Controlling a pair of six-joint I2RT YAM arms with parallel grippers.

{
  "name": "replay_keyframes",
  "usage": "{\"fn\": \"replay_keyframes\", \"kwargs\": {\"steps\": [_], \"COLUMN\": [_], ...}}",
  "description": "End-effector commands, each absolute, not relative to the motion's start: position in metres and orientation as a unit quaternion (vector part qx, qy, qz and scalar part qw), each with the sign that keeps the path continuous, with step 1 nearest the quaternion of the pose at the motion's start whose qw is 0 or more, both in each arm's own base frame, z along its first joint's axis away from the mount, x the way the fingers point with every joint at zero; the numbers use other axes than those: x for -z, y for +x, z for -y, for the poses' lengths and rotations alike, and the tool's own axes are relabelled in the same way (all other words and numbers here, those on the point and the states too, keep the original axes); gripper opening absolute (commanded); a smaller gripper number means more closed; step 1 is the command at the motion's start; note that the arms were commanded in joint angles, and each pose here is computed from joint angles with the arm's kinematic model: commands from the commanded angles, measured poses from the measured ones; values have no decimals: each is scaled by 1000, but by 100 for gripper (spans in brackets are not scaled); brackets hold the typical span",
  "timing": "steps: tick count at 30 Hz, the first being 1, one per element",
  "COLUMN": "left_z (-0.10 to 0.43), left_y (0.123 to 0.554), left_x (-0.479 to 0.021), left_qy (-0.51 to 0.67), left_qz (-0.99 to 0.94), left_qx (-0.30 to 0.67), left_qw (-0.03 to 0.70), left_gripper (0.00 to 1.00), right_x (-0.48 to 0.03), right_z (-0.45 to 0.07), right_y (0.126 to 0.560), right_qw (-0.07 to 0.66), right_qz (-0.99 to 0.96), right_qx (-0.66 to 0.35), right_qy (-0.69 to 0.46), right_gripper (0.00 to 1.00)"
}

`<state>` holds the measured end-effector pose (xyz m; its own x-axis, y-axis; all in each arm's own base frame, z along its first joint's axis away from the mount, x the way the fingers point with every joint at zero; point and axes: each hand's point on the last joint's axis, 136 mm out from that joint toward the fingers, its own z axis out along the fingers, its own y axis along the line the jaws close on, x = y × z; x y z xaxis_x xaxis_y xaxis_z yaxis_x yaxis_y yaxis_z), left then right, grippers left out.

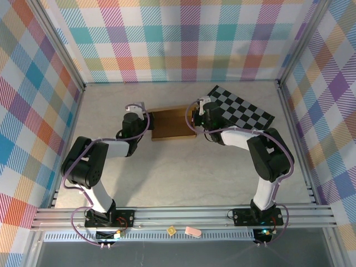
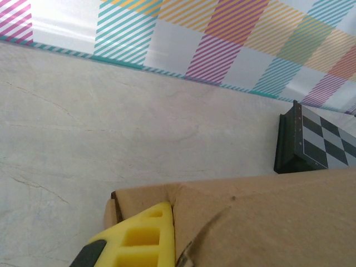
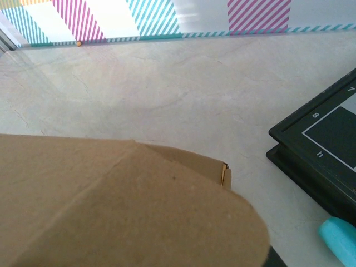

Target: Fold the paper box

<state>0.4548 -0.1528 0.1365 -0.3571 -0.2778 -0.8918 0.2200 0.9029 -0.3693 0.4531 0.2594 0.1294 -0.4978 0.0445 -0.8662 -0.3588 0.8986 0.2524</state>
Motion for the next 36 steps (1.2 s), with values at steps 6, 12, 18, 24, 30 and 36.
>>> {"fn": "replay_keyframes", "kwargs": {"steps": [6,12,18,24,30,36], "left_z": [169,167,165,167,172,178], "left_y": [432,418,409,409,409,407], "left_x": [-110,-87,-75,-72,-69,-69], "left_qy": [6,-4,11,34,41,44], "left_qz": [-796,-809,-828,-840,-845,-848], "left_qx": [263,262,233,209,198,191], "left_qw": [545,526,509,500,494,492], "left_gripper": [0,0,0,0,0,0], "right_x": [-86,-77,-104,-119,-120,-123], "right_z": [-266,-261,-259,-258,-252,-253], "right_y": [431,424,415,392,356,321], "right_qw": [442,423,414,381,319,256], "right_qz": [-865,-878,-879,-885,-898,-903], "right_qx": [-220,-209,-226,-262,-305,-343], "right_qy": [-95,-86,-72,-47,1,25], "right_gripper": [0,7,18,38,54,60]}}
